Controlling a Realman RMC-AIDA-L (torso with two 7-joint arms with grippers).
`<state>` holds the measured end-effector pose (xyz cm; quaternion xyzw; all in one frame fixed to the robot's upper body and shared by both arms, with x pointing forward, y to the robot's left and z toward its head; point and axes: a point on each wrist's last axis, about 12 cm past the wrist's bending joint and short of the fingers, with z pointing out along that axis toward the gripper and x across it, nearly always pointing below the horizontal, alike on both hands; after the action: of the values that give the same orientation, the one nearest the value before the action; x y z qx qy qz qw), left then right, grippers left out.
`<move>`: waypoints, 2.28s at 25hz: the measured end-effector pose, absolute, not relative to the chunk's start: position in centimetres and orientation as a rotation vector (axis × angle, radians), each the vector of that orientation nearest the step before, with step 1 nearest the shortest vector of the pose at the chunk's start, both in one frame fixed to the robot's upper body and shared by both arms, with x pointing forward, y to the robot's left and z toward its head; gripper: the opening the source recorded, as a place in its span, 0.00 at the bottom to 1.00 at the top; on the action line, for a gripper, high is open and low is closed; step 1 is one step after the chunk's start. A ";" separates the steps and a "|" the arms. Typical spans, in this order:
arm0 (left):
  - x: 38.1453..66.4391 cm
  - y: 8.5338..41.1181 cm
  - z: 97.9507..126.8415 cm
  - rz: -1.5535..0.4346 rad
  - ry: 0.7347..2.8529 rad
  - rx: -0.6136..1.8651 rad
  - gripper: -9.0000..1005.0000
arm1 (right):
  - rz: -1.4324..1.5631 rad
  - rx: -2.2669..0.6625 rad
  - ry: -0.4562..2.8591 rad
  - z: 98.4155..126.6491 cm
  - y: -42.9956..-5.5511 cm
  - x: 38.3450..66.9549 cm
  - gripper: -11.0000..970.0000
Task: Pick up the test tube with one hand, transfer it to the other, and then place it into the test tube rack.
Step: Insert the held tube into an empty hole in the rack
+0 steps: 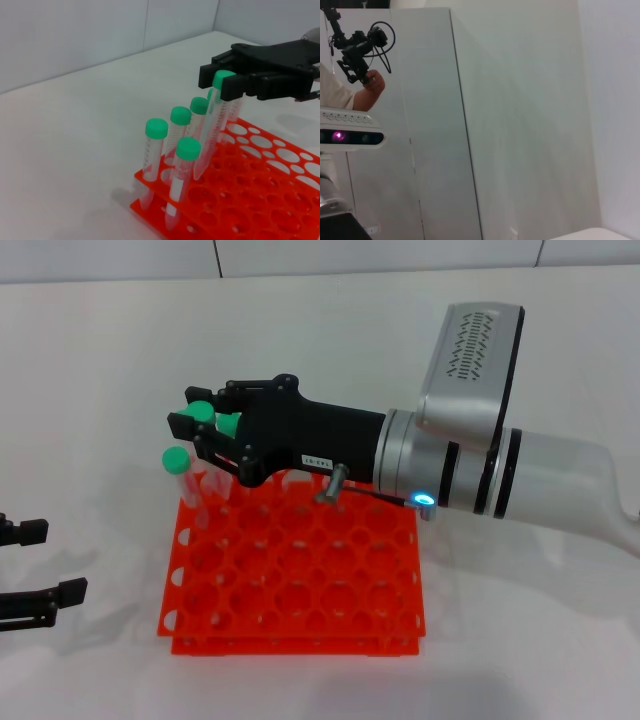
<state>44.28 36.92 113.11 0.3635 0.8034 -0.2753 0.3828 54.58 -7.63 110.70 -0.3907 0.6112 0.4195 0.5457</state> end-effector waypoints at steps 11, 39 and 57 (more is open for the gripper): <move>44.6 36.7 113.1 -0.712 2.044 0.931 0.88 | 0.985 -0.932 1.457 110.5 -7.8 54.7 0.40; 45.0 36.7 113.2 -0.703 2.047 0.940 0.88 | 0.988 -0.933 1.466 110.4 -7.8 54.8 0.43; 45.3 36.6 113.3 -0.694 2.044 0.942 0.88 | 0.979 -0.952 1.475 110.1 -7.8 54.8 0.45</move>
<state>45.29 36.61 113.25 0.3696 0.8016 -0.2721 0.3831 54.83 -7.85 110.06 -0.3996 0.6197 0.4110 0.5361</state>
